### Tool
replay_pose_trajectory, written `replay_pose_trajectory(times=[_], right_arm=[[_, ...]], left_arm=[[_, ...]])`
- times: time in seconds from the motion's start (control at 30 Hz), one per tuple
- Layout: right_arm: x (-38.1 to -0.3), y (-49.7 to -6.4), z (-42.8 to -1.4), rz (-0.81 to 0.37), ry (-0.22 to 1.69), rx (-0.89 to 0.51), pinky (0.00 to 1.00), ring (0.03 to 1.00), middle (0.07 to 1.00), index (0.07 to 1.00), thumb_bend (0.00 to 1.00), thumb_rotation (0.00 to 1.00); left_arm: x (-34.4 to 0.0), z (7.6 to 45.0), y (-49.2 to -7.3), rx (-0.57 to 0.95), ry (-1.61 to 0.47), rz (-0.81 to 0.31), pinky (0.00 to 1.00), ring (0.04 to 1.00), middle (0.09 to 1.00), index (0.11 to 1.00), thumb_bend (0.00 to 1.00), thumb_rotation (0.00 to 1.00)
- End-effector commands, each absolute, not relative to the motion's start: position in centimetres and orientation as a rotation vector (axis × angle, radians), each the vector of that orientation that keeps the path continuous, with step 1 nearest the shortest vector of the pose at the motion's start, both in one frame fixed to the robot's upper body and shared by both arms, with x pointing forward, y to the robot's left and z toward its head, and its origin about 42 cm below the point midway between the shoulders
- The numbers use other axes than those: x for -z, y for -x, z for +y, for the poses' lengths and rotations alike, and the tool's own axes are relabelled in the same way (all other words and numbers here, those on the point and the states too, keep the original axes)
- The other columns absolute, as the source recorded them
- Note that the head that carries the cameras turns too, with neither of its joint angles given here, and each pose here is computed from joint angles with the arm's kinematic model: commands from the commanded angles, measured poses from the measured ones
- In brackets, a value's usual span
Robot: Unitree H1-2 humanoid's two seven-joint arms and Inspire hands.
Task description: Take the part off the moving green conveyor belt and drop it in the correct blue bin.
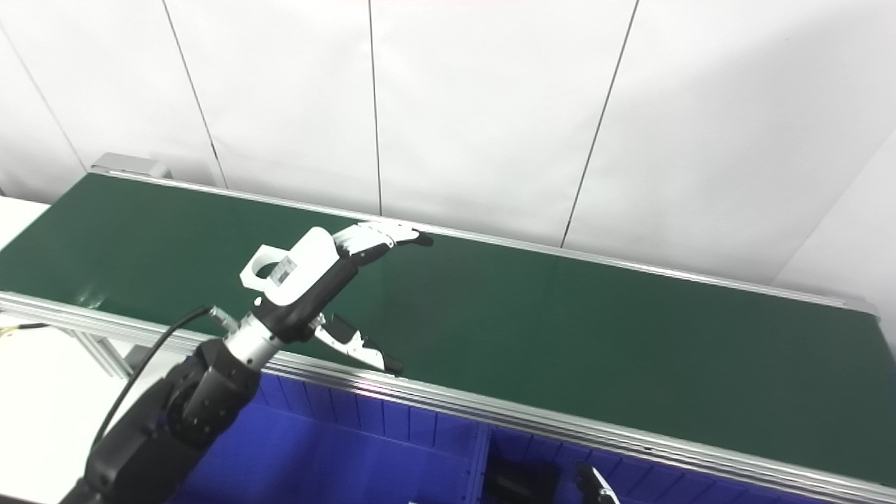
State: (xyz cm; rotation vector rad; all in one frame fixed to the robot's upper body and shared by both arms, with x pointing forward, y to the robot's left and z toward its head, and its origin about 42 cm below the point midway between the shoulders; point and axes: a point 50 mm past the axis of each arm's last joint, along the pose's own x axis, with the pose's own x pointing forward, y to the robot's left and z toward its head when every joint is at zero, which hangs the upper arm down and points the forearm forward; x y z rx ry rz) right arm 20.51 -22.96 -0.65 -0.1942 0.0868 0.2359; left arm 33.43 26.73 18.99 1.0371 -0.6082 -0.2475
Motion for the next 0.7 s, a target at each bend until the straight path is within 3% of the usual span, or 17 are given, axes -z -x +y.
replay_pose_trajectory(times=[0.0,0.33,0.5,0.67], right_arm=[[-0.2,-21.3,-22.8,0.011,0.194,-0.242,0.91,0.916,0.913,0.895,0.86,1.0],[0.0,-21.5,-22.6,0.016,0.19,-0.242,0.91,0.919,0.905,0.887,0.83,1.0],[0.1,-21.6,-22.5,0.018,0.189,-0.242,0.91,0.914,0.905,0.889,0.82,1.0],[0.1,-21.5,-22.5,0.02,0.192,-0.238,0.91,0.91,0.902,0.888,0.83,1.0]], left_arm=[[-21.0,27.7,-35.1,0.233,-1.115,-0.657,0.81,0.833,0.834,0.828,0.98,0.24],[-20.8,29.8,-38.8,0.233,-1.232,-0.554,0.78,0.807,0.818,0.833,1.0,0.17],[-20.2,30.6,-40.4,0.221,-1.317,-0.502,0.75,0.783,0.8,0.838,1.0,0.05],[-20.0,31.4,-41.8,0.232,-1.36,-0.466,0.74,0.777,0.792,0.835,1.0,0.02]])
